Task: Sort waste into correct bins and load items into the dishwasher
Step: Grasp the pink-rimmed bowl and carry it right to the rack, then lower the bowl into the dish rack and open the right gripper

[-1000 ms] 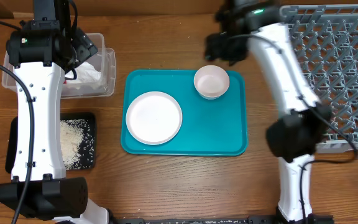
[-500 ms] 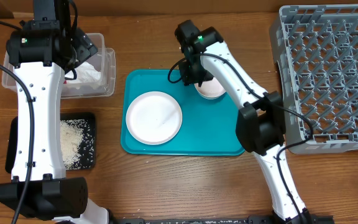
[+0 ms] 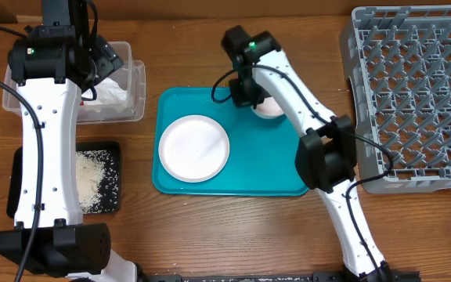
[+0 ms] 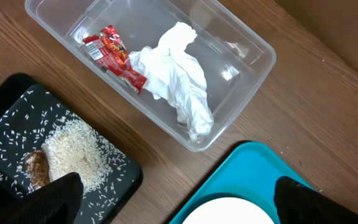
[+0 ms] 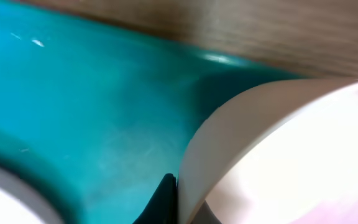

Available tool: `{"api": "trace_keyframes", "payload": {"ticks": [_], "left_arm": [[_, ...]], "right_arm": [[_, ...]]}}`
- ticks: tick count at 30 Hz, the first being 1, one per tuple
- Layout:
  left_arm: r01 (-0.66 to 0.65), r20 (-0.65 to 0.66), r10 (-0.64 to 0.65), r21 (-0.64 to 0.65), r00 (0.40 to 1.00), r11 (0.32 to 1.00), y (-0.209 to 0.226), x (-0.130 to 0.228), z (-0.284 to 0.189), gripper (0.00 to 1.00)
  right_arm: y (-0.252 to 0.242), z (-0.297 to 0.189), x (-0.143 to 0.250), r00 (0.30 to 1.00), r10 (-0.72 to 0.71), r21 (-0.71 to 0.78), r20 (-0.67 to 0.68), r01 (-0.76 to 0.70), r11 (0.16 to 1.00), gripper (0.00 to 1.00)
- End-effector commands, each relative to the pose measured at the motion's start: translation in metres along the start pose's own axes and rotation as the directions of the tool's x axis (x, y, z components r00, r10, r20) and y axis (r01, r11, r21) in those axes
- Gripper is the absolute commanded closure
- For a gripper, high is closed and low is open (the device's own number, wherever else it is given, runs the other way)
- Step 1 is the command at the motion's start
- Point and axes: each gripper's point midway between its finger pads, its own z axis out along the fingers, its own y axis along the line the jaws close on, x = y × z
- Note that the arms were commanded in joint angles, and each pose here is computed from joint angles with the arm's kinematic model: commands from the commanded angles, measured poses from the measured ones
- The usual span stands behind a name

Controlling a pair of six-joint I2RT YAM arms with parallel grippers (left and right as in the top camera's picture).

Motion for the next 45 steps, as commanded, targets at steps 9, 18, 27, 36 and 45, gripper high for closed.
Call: {"api": "trace_keyframes", "payload": {"ticks": [9, 18, 27, 36, 45], "left_arm": [[0.014, 0.002, -0.014, 0.005, 1.0, 1.0, -0.001, -0.001, -0.001, 0.0], [0.014, 0.002, -0.014, 0.005, 1.0, 1.0, -0.001, -0.001, -0.001, 0.0], [0.014, 0.002, -0.014, 0.006, 1.0, 1.0, -0.001, -0.001, -0.001, 0.0], [0.014, 0.002, -0.014, 0.005, 1.0, 1.0, -0.001, -0.001, -0.001, 0.0], [0.014, 0.002, -0.014, 0.006, 1.0, 1.0, -0.001, -0.001, -0.001, 0.0]], "right_arm": [[-0.208, -0.23, -0.018, 0.815, 0.343, 0.005, 0.468, -0.39, 0.921, 0.96], [-0.428, -0.235, 0.053, 0.518, 0.748, -0.34, 0.415, -0.674, 0.656, 0.96], [-0.531, -0.226, 0.105, 0.414, 0.793, -0.708, 0.447, -0.378, 0.596, 0.96], [-0.565, -0.21, 0.128, 0.324, 0.777, -0.825, 0.54, 0.022, 0.565, 0.96], [-0.597, -0.145, 0.132, 0.248, 0.847, -0.839, 0.47, -0.175, 0.516, 0.96]]}}
